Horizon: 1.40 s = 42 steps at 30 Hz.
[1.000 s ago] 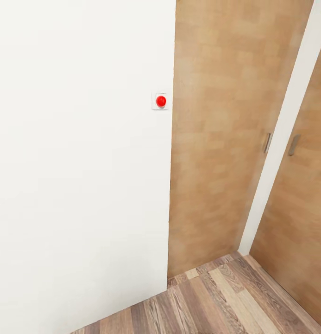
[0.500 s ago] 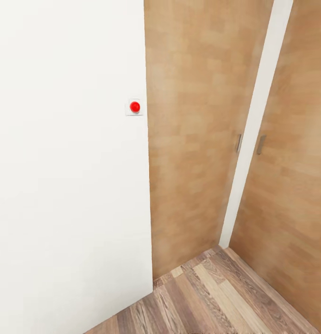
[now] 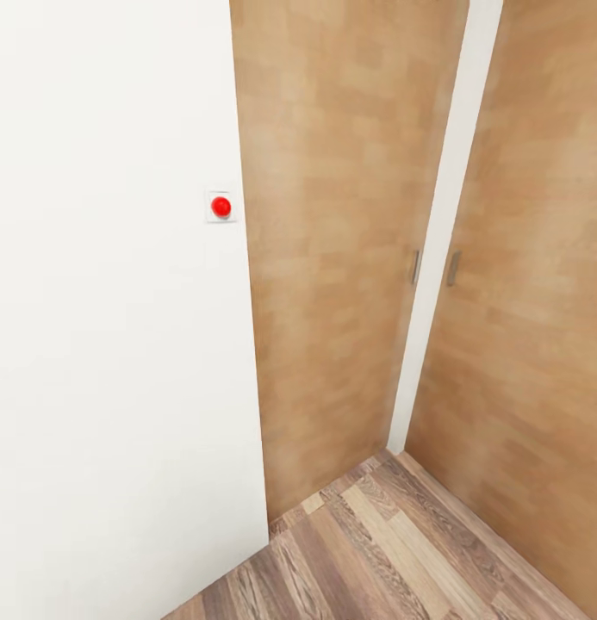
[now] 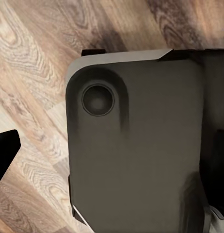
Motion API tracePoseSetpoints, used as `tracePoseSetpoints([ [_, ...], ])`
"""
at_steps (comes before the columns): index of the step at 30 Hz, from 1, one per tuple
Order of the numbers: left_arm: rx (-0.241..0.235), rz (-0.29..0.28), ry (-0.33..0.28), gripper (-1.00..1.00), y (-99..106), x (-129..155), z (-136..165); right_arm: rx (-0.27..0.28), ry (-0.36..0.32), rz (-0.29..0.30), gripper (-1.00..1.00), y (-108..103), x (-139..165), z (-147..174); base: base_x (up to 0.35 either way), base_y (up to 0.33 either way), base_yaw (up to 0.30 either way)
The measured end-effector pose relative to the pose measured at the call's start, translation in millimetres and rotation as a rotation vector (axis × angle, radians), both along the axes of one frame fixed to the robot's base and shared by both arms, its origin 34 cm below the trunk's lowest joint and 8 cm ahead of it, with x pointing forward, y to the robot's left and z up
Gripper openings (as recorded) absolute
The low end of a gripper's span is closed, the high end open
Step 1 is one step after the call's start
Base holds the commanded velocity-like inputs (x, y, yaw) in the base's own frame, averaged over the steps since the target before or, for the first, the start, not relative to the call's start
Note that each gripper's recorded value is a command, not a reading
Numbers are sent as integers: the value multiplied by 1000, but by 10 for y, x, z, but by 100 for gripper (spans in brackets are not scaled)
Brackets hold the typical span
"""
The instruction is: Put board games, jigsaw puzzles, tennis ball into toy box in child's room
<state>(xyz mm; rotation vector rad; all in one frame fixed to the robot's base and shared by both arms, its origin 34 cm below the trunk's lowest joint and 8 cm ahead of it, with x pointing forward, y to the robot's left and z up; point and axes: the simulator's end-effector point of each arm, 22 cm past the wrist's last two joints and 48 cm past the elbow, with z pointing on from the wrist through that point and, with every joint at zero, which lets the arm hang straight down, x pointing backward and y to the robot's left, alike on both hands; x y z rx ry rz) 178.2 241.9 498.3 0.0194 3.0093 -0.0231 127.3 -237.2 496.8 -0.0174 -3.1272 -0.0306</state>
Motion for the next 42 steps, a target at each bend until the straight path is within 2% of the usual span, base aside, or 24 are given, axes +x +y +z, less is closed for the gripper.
tracePoseSetpoints([
  [11, 11, 0, -8, 100, 78, 43, 160, 0, 0, 4, 100, -2, -13, 158, 0, 0, -6],
  [21, 19, 4, -19, 100, 136, 227, 308, 2, 0, 2, 100, 16, -25, 295, 0, 0, 0],
  [26, 25, 6, -19, 100, 147, 566, 400, 1, -3, -1, 100, 17, -6, 360, 0, 0, 0],
  [27, 29, 6, -17, 100, 155, 788, 442, -2, -14, -1, 100, -1, 95, 369, 0, 0, 0],
  [28, 29, 7, -17, 100, 157, 881, 469, -3, -23, -1, 100, -6, 167, 380, 0, 0, 0],
  [30, 31, 7, -27, 100, 160, 1279, 571, -8, -68, -1, 100, -29, 575, 410, 0, 0, 0],
  [31, 31, 8, -34, 100, 161, 1397, 610, -11, -76, -2, 100, -45, 681, 426, 0, 0, 0],
  [33, 32, 11, -61, 100, 165, 1759, 727, -34, -88, -3, 100, -152, 977, 472, 0, 0, 0],
  [35, 30, 17, -103, 100, 160, 2164, 875, -85, -76, -10, 100, -381, 1279, 541, 0, 0, 0],
  [38, 23, 22, -131, 100, 124, 2395, 993, -132, -65, -46, 100, -586, 1543, 642, 0, 0, 0],
  [42, 18, 23, -148, 100, 91, 2484, 1074, -141, -85, -119, 100, -668, 1761, 740, 0, 0, 0],
])
